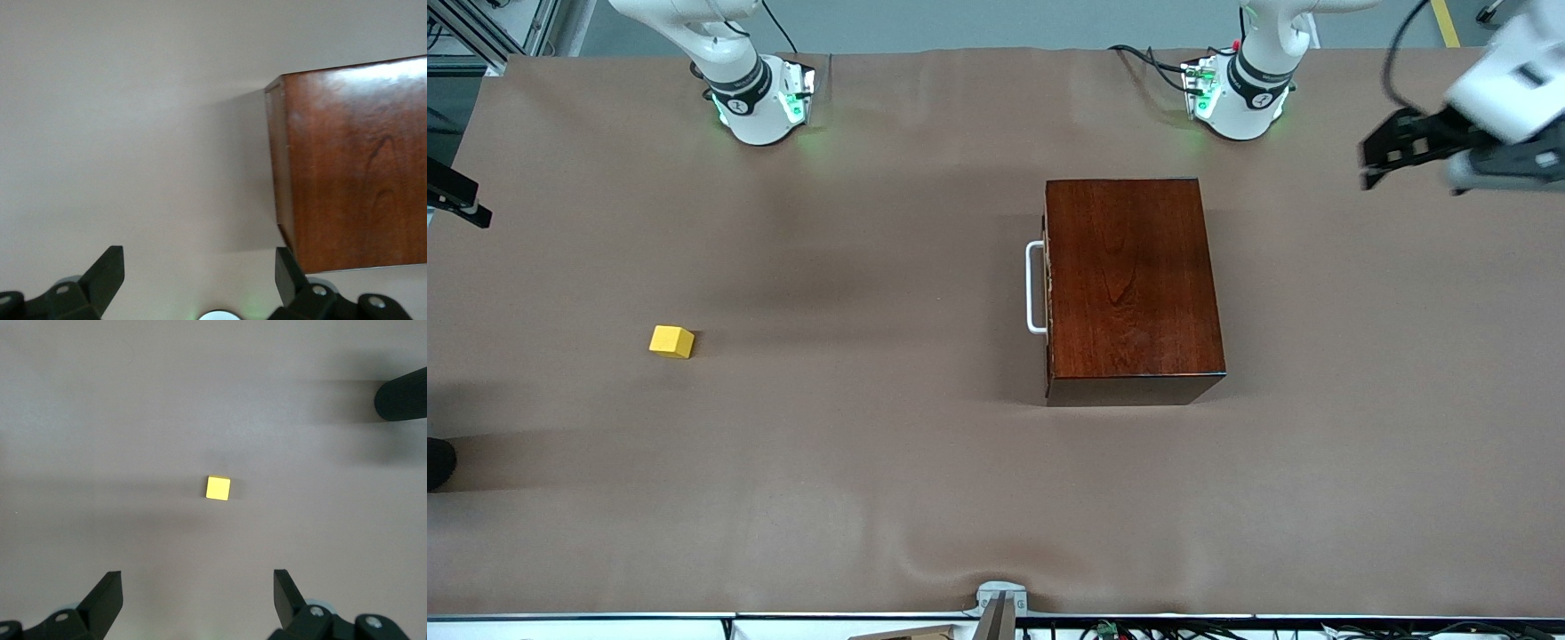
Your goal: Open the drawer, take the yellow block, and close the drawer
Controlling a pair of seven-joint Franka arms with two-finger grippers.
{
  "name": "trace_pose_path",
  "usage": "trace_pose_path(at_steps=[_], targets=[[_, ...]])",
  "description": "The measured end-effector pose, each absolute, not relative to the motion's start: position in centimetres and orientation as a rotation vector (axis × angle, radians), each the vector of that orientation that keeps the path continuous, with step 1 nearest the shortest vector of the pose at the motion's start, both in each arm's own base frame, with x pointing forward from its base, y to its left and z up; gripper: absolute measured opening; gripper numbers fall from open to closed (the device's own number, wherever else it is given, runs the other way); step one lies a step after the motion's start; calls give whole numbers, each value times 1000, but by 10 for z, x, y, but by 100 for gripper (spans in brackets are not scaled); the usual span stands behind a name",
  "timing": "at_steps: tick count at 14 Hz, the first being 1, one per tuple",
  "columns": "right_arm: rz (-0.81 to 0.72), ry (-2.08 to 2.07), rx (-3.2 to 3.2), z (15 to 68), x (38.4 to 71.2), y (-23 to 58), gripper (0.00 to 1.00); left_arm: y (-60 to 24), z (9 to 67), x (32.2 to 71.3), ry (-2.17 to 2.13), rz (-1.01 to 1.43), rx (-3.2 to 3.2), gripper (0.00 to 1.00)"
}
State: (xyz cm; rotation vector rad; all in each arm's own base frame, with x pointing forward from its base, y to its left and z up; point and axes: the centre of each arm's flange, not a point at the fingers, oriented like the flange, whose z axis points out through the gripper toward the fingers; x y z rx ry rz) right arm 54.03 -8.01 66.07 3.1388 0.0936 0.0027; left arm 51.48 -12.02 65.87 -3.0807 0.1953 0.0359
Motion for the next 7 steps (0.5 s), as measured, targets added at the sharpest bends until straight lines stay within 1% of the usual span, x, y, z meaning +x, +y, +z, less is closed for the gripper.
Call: trace_pose_path(at_steps=[4, 7], targets=[[3, 93, 3139, 661, 540, -80, 100, -190, 635, 524, 77, 84, -3091, 100], [3, 93, 3139, 661, 540, -80, 100, -196, 633, 528, 39, 85, -3096, 100]])
